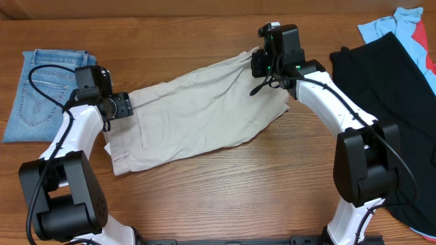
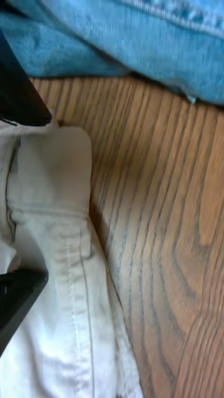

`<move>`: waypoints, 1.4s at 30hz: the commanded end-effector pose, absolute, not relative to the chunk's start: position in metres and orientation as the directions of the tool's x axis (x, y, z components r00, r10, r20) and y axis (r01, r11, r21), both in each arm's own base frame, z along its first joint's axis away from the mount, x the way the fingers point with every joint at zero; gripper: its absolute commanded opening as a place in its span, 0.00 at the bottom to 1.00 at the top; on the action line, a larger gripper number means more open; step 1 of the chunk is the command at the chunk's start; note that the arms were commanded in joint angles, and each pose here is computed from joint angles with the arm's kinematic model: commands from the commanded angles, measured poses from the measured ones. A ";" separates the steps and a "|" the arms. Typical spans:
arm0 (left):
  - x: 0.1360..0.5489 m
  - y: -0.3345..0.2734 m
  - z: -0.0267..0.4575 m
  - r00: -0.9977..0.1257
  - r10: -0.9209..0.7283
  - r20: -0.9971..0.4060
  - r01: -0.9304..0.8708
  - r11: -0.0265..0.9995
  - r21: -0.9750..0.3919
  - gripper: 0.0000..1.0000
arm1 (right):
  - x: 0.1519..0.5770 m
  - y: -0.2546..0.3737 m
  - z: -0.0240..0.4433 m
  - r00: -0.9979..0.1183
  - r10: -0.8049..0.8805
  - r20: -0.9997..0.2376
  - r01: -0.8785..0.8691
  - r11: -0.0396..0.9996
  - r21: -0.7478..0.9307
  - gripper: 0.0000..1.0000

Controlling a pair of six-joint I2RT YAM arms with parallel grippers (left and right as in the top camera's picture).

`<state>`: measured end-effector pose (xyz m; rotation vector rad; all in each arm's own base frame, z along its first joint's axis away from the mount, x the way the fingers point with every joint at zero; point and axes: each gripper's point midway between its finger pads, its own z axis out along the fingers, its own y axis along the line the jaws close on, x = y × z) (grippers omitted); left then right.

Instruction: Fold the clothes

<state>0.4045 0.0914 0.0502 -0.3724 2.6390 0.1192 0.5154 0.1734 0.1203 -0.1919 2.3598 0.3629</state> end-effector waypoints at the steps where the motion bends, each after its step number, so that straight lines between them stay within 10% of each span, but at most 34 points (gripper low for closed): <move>1: 0.400 0.105 0.047 -0.855 -0.245 -0.457 -0.316 0.945 0.084 0.78 | 0.523 0.176 0.129 -0.705 -0.032 -0.709 -0.248 0.947 0.204 0.05; 9: 0.404 0.101 0.021 -0.871 -0.247 -0.425 -0.301 0.951 0.064 0.71 | 0.522 0.175 0.128 -0.708 -0.033 -0.706 -0.247 0.947 0.204 0.05; 15: 0.404 0.093 0.016 -0.886 -0.223 -0.406 -0.259 0.965 0.034 0.20 | 0.521 0.175 0.127 -0.712 -0.034 -0.701 -0.246 0.948 0.203 0.05; 18: 0.399 0.094 0.029 -0.884 -0.227 -0.409 -0.266 0.963 0.040 0.10 | 0.522 0.174 0.127 -0.711 -0.034 -0.702 -0.241 0.950 0.198 0.05; 34: 0.292 0.096 0.084 -0.771 -0.594 -0.232 -0.627 0.772 0.107 0.07 | 0.524 0.171 0.117 -0.719 -0.036 -0.695 -0.225 0.957 0.183 0.06; 42: 0.305 0.108 0.084 -0.753 -0.585 -0.300 -0.640 0.757 0.132 0.12 | 0.532 0.174 0.126 -0.684 -0.026 -0.729 -0.237 0.953 0.188 0.06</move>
